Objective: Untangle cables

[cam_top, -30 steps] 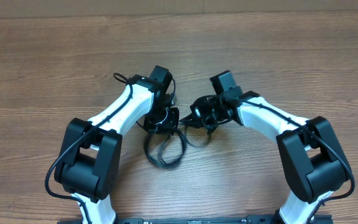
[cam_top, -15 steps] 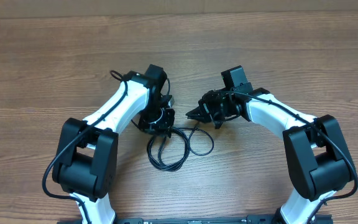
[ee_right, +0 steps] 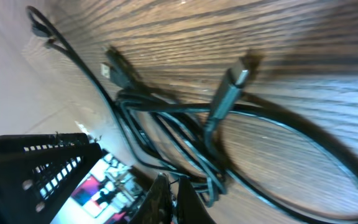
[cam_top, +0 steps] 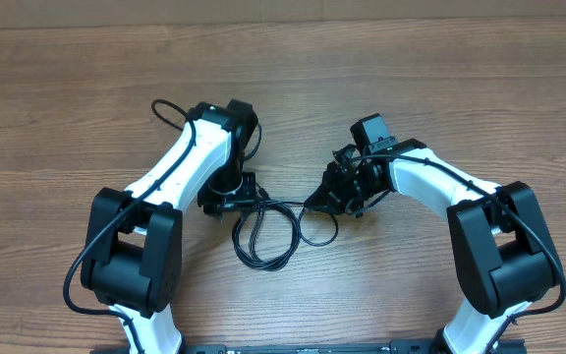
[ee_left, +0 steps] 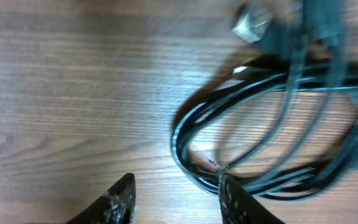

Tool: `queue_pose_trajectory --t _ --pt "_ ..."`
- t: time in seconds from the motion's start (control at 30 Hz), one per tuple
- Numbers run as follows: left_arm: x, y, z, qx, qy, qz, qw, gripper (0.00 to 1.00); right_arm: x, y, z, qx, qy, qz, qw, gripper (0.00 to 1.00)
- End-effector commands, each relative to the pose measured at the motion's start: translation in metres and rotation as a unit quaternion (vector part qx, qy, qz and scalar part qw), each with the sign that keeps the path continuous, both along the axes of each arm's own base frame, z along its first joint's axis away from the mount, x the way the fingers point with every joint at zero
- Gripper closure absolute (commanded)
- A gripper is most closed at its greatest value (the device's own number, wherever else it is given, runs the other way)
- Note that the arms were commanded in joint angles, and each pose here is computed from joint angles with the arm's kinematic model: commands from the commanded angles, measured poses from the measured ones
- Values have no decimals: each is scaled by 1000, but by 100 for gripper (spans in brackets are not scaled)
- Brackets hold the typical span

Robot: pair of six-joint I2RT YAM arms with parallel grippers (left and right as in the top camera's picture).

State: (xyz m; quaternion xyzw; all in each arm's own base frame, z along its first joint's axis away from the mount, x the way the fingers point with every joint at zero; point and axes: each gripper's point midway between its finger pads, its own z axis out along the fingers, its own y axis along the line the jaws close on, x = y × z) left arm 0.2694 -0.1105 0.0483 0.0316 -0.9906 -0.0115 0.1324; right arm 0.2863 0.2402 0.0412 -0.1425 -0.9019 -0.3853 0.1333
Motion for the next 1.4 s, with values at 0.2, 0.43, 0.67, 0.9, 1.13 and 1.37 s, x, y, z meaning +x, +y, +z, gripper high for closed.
queue_pose_trajectory --t 0.2,0.43,0.67,0.9,1.13,1.37 --pt "-21 0 -29 -19 16 36 999 58 9 0 9 -32 -68 26 997 96" --pt "-12 -10 -49 -54 -16 39 998 87 12 -1 -2 -81 -94 31 992 96" --pt "42 -19 -54 -71 -131 19 989 96 21 -10 -8 -115 -112 21 987 96" --pt "72 -38 -29 -119 -174 -72 975 89 23 5 10 -59 -149 71 985 96" --pt "61 -33 -18 -104 -136 -17 985 83 38 20 52 -35 -215 123 968 78" --pt "41 -27 -31 -80 -99 69 989 65 50 30 60 -22 -252 123 960 68"
